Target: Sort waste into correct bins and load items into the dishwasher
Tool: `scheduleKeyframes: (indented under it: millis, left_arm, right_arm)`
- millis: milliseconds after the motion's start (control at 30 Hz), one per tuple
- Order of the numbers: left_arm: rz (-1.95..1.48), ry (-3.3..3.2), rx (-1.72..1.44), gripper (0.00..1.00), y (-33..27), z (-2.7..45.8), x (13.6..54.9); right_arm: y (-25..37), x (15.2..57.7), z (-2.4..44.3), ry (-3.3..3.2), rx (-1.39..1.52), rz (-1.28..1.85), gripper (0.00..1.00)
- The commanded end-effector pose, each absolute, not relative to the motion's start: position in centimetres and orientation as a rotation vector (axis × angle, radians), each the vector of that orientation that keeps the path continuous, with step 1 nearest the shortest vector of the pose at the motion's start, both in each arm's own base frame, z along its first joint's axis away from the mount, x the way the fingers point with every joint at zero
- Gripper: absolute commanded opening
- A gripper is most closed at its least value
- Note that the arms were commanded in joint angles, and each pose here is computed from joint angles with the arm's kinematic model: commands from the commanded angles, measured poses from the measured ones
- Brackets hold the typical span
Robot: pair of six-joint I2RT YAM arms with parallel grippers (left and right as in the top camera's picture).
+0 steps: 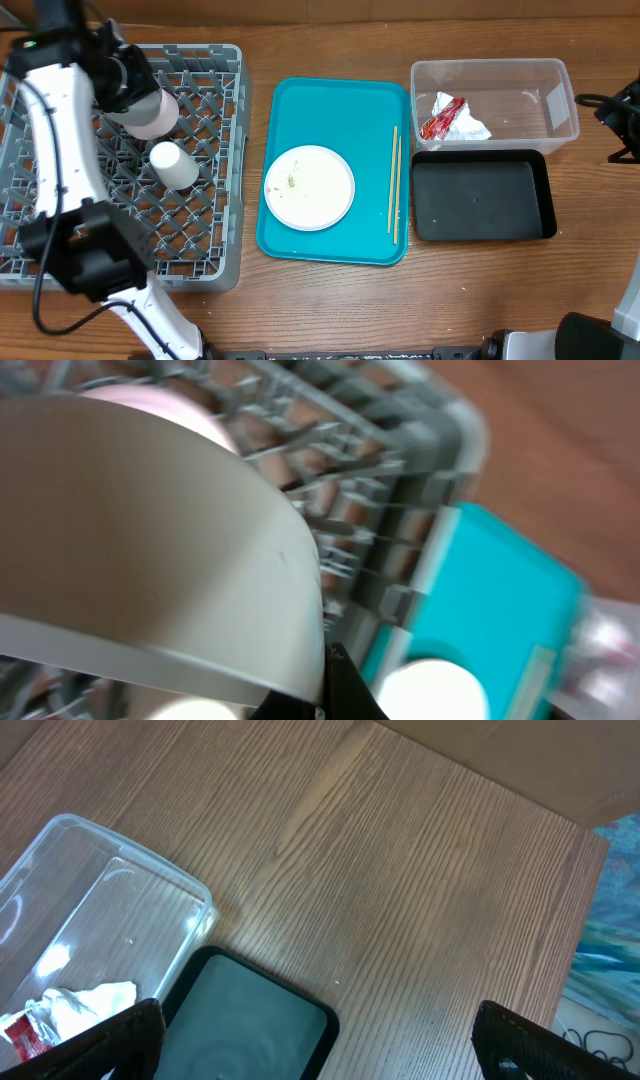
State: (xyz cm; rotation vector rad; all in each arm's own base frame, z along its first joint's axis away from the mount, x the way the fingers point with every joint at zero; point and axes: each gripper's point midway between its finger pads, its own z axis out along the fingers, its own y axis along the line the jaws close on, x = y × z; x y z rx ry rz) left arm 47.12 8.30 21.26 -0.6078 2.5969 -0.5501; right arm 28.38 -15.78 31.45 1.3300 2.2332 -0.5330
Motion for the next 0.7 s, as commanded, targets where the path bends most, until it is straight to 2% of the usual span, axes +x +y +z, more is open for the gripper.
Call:
scheduleKeyframes:
  millis: [0,233,467,667]
  left_arm:
    - [-0.892,2.433,-0.394,0.04,7.2,26.0,46.4]
    - [-1.147,2.220,-0.281,0.04,10.3,28.1,44.4]
    - [-1.227,2.061,-0.187,0.04,12.9,26.2,42.7]
    - [-1.299,1.920,-0.235,0.04,15.4,25.2,41.7]
  right_arm:
    - [-15.9,28.2,31.7,2.220,1.331,-0.539,1.00]
    - [-15.9,28.2,31.7,2.221,1.331,-0.539,1.00]
    - [-15.9,28.2,31.7,2.221,1.331,-0.539,1.00]
    - [-15.9,28.2,31.7,2.221,1.331,-0.539,1.00]
